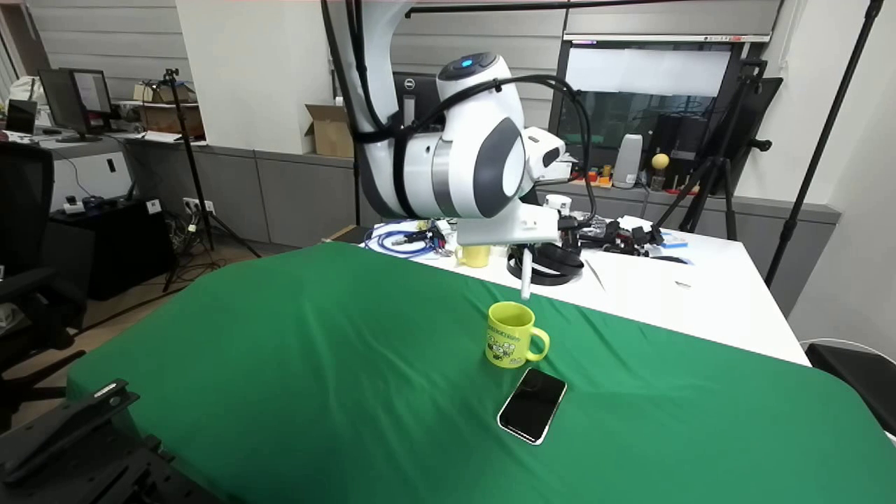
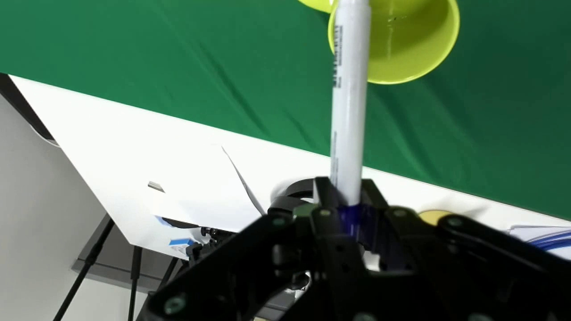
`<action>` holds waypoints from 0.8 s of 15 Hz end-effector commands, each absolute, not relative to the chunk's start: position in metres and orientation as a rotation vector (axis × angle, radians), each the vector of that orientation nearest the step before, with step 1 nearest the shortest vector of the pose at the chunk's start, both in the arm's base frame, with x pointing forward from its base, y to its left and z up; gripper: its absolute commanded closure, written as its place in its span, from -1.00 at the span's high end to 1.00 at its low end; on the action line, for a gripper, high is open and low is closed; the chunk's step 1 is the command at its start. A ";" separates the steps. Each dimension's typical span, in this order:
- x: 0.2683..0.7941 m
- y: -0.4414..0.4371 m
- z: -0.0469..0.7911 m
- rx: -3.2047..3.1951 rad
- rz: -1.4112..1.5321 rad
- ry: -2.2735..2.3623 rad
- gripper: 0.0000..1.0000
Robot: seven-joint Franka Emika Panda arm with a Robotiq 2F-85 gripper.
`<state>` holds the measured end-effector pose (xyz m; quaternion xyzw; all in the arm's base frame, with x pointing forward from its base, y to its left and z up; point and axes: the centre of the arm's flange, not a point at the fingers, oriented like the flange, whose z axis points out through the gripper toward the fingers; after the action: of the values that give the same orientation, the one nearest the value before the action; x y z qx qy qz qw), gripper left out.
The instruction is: Put the marker in the mug
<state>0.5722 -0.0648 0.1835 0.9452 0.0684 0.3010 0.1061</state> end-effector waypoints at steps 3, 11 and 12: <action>0.585 -0.065 0.181 2.775 0.898 0.212 -0.63; 0.592 -0.067 0.173 2.769 0.887 0.219 -0.63; 0.592 -0.067 0.173 2.768 0.887 0.219 -0.63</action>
<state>0.5924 -0.0669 0.1727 0.9436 0.0746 0.3023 0.1129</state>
